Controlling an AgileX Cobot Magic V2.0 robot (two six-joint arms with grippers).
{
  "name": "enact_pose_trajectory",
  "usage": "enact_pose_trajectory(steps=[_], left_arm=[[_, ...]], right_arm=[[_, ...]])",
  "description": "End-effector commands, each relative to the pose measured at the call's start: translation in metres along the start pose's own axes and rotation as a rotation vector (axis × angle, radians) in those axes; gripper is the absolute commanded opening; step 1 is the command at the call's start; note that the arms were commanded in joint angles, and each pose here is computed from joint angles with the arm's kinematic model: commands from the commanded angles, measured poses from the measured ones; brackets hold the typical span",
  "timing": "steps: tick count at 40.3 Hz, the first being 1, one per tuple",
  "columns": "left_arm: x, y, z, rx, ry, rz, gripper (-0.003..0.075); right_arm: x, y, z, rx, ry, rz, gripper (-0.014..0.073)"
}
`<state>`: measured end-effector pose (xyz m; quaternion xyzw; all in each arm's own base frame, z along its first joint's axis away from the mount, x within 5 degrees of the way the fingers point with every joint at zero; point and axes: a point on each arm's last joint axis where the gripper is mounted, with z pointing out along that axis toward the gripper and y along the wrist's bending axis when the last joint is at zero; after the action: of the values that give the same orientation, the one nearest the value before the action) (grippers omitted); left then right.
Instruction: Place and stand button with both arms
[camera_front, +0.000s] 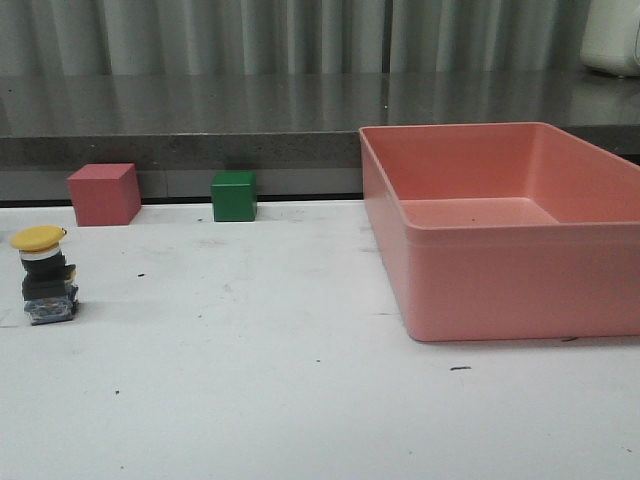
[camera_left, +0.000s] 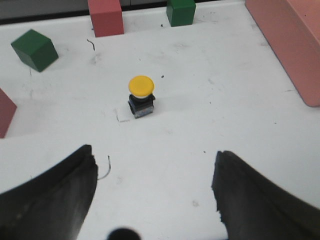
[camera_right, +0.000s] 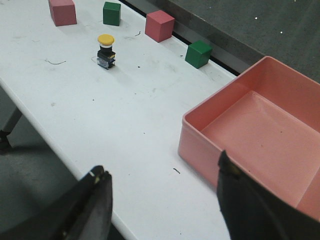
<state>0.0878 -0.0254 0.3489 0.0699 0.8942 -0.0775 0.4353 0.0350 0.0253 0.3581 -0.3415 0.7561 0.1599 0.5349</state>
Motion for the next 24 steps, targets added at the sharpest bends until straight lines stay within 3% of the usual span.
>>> enact_pose_trajectory(steps=[1,13,16,19,24], left_arm=[[-0.0078,-0.0018,-0.0145,0.039,-0.085,-0.069,0.0481],[-0.007,-0.0012,-0.0166,0.039,-0.098,-0.067,0.0477],[-0.0072,-0.0004,-0.0166,0.03,-0.101,-0.061,0.0434],[-0.0074,0.0003,-0.0166,0.022,-0.103,-0.056,0.0367],[-0.0075,0.0005,-0.0166,0.019,-0.104,-0.052,0.0225]], right_arm=[[-0.0118,-0.0022,-0.0023,0.02,-0.082,-0.019,0.0476],[-0.0118,-0.0022,-0.0023,0.02,-0.081,-0.019,0.0476],[-0.0118,-0.0022,-0.0023,0.02,-0.081,-0.019,0.0468],[-0.0116,-0.0022,-0.0022,0.02,-0.079,-0.019,0.0407],[-0.0107,-0.0022,-0.0022,0.02,-0.069,-0.019,0.0216]])
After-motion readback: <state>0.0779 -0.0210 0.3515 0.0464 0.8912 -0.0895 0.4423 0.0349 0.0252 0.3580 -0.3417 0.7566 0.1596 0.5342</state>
